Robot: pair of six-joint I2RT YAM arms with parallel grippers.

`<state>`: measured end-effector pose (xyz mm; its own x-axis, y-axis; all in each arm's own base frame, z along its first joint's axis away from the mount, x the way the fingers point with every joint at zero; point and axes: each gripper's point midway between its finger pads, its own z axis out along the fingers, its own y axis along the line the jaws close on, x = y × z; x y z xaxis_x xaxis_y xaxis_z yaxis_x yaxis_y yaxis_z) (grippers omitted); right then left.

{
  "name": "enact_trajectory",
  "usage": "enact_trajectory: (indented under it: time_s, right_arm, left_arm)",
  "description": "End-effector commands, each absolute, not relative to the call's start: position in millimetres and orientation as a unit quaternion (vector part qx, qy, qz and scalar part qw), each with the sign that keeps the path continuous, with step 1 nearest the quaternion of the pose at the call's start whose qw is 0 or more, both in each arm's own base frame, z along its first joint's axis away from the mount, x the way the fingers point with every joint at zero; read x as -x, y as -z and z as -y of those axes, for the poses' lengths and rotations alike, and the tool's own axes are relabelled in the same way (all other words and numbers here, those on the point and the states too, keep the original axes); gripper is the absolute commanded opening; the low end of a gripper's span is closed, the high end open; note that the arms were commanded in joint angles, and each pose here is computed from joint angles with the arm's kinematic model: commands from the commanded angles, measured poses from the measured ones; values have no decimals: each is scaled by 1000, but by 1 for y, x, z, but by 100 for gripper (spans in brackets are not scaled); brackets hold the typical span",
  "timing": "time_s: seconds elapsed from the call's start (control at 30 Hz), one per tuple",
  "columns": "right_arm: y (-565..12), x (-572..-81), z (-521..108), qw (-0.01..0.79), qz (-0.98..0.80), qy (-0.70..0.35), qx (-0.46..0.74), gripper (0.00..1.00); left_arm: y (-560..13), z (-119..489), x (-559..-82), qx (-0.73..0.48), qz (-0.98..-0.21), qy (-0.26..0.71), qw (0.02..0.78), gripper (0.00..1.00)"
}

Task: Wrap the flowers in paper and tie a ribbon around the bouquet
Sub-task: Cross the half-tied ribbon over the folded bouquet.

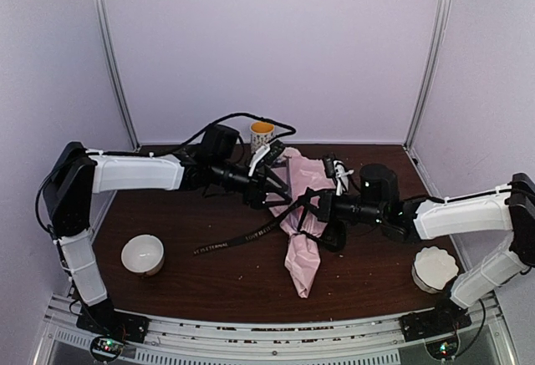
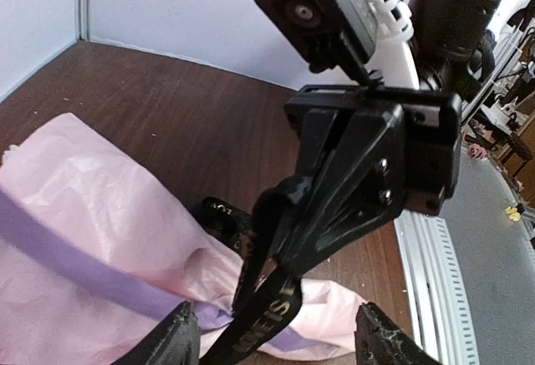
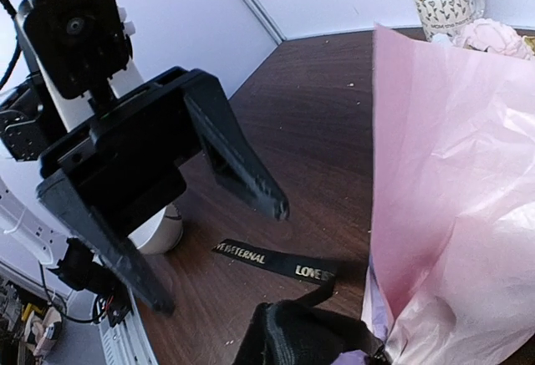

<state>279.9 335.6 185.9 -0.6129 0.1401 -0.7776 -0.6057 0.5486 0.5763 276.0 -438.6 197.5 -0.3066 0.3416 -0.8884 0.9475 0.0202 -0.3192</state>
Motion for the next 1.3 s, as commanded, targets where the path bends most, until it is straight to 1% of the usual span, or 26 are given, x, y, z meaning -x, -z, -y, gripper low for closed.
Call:
enact_trajectory:
  time_s: [0.0,0.1,0.17,0.37,0.47,0.53,0.63,0.73,0.77,0.8,0.87,0.93,0.97,1.0,1.1,1.17,1.27]
  right_arm:
    - [-207,-260,-338,395,-772,-447,219,0]
    - [-222,-255,-337,392,-770,-439,246,0]
    - [-228,-251,-337,387,-768,-438,263,0]
    - [-235,-249,-340,373,-760,-450,285,0]
    - [-231,-249,-341,373,-757,-455,283,0]
    - [-226,-250,-341,368,-759,-459,280,1]
    - [-222,-250,-342,361,-759,-465,278,1]
    - [-222,-249,-342,361,-755,-470,280,1]
    - [-221,-249,-341,361,-756,-469,279,1]
    - [-221,-249,-340,361,-757,-468,278,1]
    - [-220,-249,-339,360,-757,-469,278,1]
    - [-220,-249,-339,362,-756,-470,276,1]
    - [-220,-250,-338,364,-756,-469,275,1]
    - [-220,-251,-338,365,-756,-469,274,1]
    - [-216,-252,-337,361,-761,-466,271,1]
    - [-215,-252,-335,361,-763,-464,267,1]
    - [-210,-254,-330,361,-773,-454,258,6]
  left_arm:
    - [-238,418,-270,-564,-574,432,408,67]
    - [-228,415,-269,-586,-559,408,421,67]
    - [-221,418,-270,-599,-546,404,424,70]
    - [-198,453,-247,-659,-486,411,401,72]
    - [-195,464,-256,-651,-481,416,415,71]
    - [-195,470,-259,-651,-469,420,425,67]
    - [-193,477,-255,-653,-449,447,415,61]
    - [-187,482,-259,-652,-448,447,419,54]
    - [-184,483,-262,-651,-450,442,422,53]
    - [-184,484,-263,-650,-450,442,425,53]
    - [-184,487,-265,-646,-452,446,423,60]
    - [-182,489,-267,-641,-454,453,422,61]
    - [-182,490,-268,-639,-454,455,423,58]
    - [-181,491,-268,-635,-454,458,424,52]
    - [-183,494,-268,-625,-455,470,425,31]
    - [-184,494,-266,-623,-454,477,422,22]
    - [-183,495,-262,-622,-452,486,415,9]
